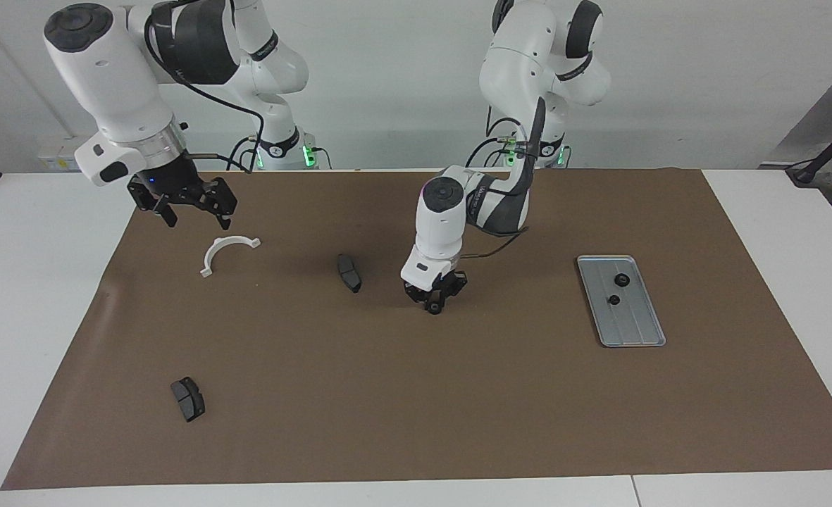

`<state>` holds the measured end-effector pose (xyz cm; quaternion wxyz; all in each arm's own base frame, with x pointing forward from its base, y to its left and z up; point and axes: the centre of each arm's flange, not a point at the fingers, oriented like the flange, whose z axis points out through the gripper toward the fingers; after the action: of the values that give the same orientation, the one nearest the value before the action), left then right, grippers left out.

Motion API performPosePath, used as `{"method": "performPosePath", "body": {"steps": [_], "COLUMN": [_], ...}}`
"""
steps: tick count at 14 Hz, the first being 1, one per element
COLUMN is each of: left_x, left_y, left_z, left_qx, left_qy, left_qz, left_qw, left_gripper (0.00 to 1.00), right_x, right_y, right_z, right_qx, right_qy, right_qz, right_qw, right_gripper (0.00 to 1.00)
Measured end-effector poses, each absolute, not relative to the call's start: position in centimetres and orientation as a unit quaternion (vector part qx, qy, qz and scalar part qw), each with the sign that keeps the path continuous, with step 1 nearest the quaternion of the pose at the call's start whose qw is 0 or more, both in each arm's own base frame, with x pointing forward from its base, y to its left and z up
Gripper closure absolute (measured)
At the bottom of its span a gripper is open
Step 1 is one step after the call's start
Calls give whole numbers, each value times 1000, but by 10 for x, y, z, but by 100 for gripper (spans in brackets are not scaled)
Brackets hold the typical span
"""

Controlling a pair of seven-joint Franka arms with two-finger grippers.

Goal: Pick bearing gear from pile to tray

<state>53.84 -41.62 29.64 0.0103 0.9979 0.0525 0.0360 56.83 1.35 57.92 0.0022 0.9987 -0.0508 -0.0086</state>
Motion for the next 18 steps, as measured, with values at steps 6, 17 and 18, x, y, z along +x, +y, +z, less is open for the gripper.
{"method": "performPosePath", "body": {"steps": [6,17,18], "left_x": [606,611,610], "left_y": [-298,-1,-1], "left_z": [379,347,342], "left_qx": [994,994,994], "left_qy": [88,-109,-110], "left_qz": [63,4,12], "left_qw": [27,5,4], "left_gripper": [66,66,66], "right_x": [565,554,554], "right_y": [12,15,15], "right_z": [583,602,602], "right_qx": [998,998,998], "right_qy": [-66,-64,-64], "right_qz": [-1,8,8], "right_qw": [2,3,3], "right_gripper": [0,0,0]}}
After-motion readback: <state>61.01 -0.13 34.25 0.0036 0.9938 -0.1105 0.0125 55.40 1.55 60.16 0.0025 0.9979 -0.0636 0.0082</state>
